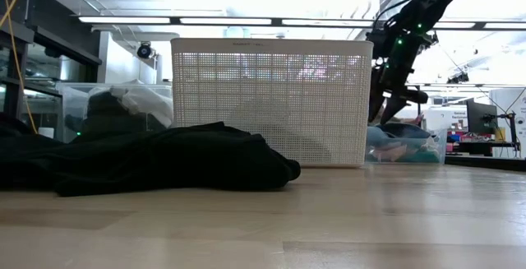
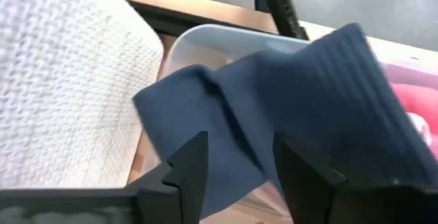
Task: Pick & Place Cloths
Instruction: Put the blue sock into the right transparent bin
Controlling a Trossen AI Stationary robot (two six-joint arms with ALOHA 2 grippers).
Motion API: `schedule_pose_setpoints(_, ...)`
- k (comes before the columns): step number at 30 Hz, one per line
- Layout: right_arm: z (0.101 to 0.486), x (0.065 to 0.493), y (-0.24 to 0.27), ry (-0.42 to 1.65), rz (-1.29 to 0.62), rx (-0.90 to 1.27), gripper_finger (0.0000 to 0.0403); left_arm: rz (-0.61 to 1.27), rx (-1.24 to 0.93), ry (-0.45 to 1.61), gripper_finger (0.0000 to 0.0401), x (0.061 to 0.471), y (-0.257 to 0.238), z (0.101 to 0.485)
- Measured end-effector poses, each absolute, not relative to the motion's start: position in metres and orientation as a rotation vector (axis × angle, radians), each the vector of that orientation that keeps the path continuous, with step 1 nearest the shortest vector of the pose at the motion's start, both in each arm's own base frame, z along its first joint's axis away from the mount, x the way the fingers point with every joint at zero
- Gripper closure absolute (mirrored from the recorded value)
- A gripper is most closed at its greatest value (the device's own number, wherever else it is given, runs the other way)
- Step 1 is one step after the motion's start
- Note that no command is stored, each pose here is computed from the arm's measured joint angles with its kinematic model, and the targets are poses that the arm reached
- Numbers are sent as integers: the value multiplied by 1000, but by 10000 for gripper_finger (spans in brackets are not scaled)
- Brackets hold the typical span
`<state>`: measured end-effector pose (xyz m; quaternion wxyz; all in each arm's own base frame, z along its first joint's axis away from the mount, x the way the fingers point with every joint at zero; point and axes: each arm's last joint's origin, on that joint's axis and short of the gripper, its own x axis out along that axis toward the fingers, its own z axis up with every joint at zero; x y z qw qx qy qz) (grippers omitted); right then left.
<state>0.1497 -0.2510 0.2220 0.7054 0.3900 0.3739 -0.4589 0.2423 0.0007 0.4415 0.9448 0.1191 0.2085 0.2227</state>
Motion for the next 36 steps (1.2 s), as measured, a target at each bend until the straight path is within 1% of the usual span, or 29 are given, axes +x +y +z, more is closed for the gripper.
schedule_pose_setpoints(4, 222, 155, -249, 836, -1022, 848, 241, 454, 243, 425, 107, 242, 1, 441)
schedule_pose_setpoints(9, 222, 147, -257, 806, -1206, 816, 242, 454, 243, 425, 107, 242, 1, 441)
schedule_pose_setpoints(14, 227, 145, -268, 699, -1219, 793, 242, 454, 243, 425, 107, 242, 1, 441)
schedule_pose_setpoints(18, 226, 146, -272, 676, -1241, 772, 242, 454, 241, 425, 107, 242, 1, 441)
schedule_pose_setpoints(21, 218, 147, -274, 705, -1238, 785, 243, 454, 241, 425, 107, 242, 1, 441)
schedule_pose_setpoints(27, 193, 150, -274, 842, -1144, 899, 243, 454, 230, 430, 107, 242, 1, 441)
schedule_pose_setpoints(32, 186, 145, -268, 962, -1233, 897, 243, 454, 227, 446, 107, 241, 1, 439)
schedule_pose_setpoints(36, 186, 142, -269, 975, -1272, 879, 243, 454, 226, 445, 107, 241, 1, 439)
